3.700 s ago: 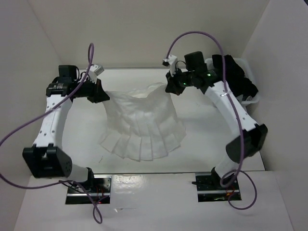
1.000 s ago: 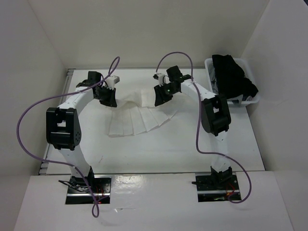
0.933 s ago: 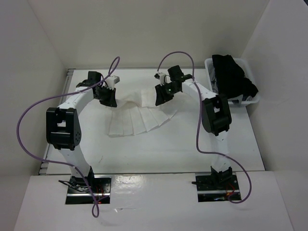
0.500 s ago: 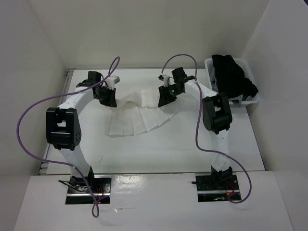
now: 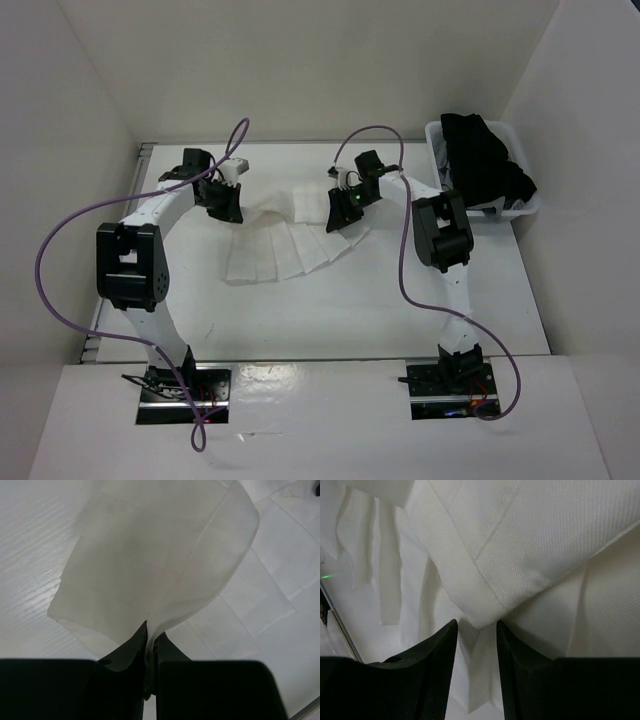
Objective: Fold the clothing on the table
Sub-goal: Fold the skirt
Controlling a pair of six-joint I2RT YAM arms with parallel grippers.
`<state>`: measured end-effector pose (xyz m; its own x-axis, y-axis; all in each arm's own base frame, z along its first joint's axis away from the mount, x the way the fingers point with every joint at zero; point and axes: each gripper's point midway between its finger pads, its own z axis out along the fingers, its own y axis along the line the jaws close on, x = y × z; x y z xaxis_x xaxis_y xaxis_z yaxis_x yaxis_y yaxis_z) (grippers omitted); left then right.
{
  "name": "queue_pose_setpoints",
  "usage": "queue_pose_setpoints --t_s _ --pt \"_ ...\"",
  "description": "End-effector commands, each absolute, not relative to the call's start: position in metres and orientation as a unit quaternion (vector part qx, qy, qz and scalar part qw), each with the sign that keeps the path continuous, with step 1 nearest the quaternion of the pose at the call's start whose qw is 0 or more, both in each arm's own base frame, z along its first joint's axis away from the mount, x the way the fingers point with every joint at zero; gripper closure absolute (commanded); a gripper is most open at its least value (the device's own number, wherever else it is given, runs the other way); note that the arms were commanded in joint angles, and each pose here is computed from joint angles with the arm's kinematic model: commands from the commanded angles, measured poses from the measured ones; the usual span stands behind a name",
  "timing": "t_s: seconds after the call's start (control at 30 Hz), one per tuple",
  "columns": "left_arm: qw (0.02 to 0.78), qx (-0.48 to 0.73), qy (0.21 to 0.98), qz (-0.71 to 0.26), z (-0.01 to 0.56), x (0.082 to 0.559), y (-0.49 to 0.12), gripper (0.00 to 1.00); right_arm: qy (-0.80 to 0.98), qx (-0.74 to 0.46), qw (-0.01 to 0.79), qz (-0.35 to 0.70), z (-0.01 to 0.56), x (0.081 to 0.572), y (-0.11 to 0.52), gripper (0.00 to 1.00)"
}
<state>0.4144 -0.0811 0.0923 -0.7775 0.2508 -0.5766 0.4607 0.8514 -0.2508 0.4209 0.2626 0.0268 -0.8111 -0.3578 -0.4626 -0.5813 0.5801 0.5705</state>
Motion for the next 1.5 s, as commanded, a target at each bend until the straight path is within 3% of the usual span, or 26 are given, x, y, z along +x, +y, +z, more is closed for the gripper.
queue_pose_setpoints --t_s 0.0,0.73,1.03,1.2,1.47 --pt "0.279 0.202 0.918 -0.195 0.098 0.421 -0.084 0.9 0.861 -0.275 0.176 0.388 0.04 0.436 0.267 0.57" --pt "0.267 0.199 0.922 -0.198 0.093 0.42 -0.084 0.9 0.846 -0.261 0.174 0.43 0.05 0.45 0.27 0.61" --pt "0.271 0.2 0.921 -0.197 0.096 0.422 -0.084 0.9 0.846 -0.261 0.174 0.43 0.049 0.451 0.27 0.79" --pt "0.267 0.213 0.92 -0.192 0.094 0.419 -0.085 0.9 0.848 -0.265 0.194 0.415 0.063 0.457 0.268 0.99" --pt "0.245 0.253 0.921 -0.165 0.082 0.396 -0.103 0.9 0.841 -0.275 0.249 0.393 0.122 0.469 0.26 1.0"
